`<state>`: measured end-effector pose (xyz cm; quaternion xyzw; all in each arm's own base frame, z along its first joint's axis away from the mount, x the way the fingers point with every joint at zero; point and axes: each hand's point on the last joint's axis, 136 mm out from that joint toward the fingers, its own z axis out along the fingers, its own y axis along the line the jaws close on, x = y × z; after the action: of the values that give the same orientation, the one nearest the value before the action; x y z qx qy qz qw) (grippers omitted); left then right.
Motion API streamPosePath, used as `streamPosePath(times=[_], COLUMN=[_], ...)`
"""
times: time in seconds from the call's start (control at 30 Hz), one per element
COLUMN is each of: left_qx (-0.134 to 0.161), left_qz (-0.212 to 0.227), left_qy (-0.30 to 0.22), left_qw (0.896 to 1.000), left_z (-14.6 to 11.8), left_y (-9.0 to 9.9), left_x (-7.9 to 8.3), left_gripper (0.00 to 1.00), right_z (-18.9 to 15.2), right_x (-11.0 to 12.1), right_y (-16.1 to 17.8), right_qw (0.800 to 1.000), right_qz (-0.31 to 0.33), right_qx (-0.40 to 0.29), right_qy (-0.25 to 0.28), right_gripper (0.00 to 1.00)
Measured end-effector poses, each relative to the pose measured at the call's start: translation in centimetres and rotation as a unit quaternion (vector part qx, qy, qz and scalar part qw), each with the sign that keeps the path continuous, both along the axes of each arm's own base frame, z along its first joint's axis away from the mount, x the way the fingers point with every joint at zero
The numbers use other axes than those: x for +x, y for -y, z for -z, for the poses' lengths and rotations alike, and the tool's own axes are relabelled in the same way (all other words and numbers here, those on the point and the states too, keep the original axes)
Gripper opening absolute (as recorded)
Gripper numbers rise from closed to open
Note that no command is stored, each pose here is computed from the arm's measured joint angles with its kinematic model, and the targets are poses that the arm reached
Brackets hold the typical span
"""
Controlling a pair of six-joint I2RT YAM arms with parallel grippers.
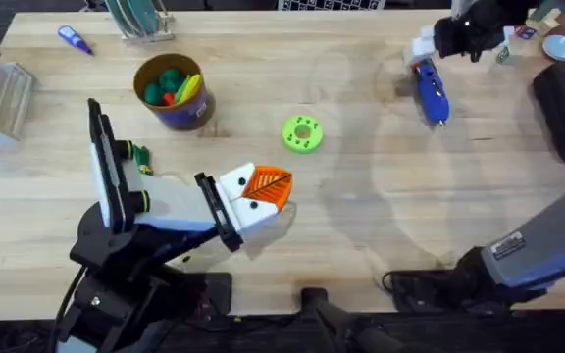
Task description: Pick up the gripper from the table and insert it into the empty holder that is missing its gripper. Then pick up a screw, insert it into the mounting hole, and use the screwdriver to tighten it. Finally, clean up the table by picking up the vegetable and placing it into the bucket.
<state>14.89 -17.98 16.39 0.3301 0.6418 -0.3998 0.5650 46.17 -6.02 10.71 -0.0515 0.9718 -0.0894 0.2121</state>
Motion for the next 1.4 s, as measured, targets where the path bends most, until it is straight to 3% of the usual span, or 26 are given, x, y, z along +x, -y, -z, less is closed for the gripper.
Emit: streamPosePath(times=[0.27,0.57,0.97,1.4], left_qx=[0.000,0.000,0.000,0.000], left_qz=[0.010,0.012,0.013,0.013], left_qy=[-0.001,-0.003,-0.003,-0.003], left_qw=[1.000,1.000,1.000,1.000], left_z=[0.0,0.1,0.1,0.1], left_y=[0.1,0.2,0.2,0.2], left_x=[-0.3,-0.4,-0.4,-0.4], left_gripper=[0.006,0.006,0.006,0.006], right_z=[1.3,1.5,5.5,6.5], right_x=[0.6,1.1,1.9,2.5], right_y=[2.5,1.3,0.8,0.2], right_qw=[1.000,0.995,0.993,0.993], right_qz=[0.020,-0.002,-0.008,-0.017], right_qx=[0.011,0.096,0.116,0.115], right_qy=[0.003,0.017,-0.005,-0.004], right_gripper=[0.990,0.991,0.986,0.733])
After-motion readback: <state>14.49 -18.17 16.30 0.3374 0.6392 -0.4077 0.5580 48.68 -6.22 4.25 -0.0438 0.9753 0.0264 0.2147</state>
